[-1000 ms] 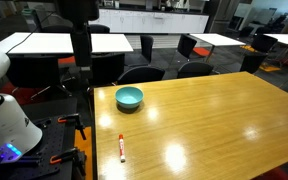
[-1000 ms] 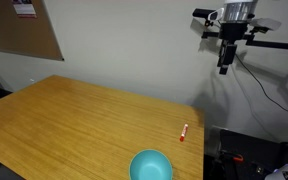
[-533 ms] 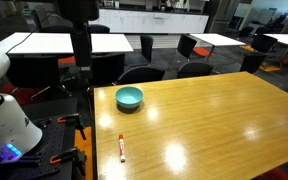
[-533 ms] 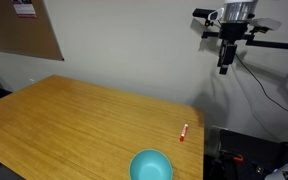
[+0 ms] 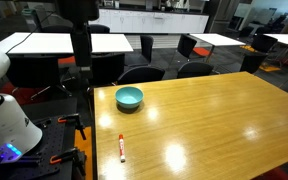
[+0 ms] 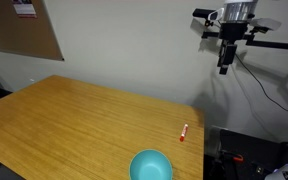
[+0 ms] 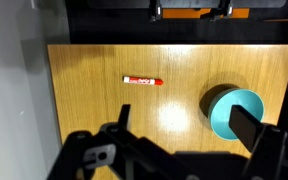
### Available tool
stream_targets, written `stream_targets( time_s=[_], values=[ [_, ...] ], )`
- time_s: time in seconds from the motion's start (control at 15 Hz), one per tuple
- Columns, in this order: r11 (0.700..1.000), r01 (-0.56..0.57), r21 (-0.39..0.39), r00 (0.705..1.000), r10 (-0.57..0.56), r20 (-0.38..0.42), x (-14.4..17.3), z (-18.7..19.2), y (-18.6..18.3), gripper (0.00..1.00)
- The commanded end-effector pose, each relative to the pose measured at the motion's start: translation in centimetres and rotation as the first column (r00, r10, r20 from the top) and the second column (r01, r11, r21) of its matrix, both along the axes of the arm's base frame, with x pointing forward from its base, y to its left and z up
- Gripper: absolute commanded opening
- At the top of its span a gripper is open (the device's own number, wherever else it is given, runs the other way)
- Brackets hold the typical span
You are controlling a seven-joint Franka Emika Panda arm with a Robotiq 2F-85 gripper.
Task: Move the bowl to the right side of the table
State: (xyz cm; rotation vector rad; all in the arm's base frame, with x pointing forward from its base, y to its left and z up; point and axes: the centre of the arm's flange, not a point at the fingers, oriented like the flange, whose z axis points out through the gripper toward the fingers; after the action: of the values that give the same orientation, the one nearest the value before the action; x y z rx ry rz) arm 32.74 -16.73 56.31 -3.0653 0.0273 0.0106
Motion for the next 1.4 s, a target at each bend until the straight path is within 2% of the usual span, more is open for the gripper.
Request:
stream_targets(
  time_s=[0.0, 0.33, 0.6, 1.07, 1.33],
  values=[
    [1.000, 0.000, 0.000, 1.000, 0.000, 0.000, 0.0, 0.0, 0.0, 1.00],
    [0.999, 0.026, -0.026, 0.999, -0.025, 0.036, 0.5, 0.2, 0.6, 1.00],
    [1.000, -0.016, -0.011, 0.998, 0.017, 0.057, 1.9, -0.7, 1.6, 1.00],
    [0.997, -0.073, 0.007, 0.990, 0.071, 0.125, 5.7, -3.4, 4.5, 1.00],
    [0.994, -0.111, -0.010, 0.987, 0.111, 0.116, 7.7, -5.4, 7.2, 1.00]
  ],
)
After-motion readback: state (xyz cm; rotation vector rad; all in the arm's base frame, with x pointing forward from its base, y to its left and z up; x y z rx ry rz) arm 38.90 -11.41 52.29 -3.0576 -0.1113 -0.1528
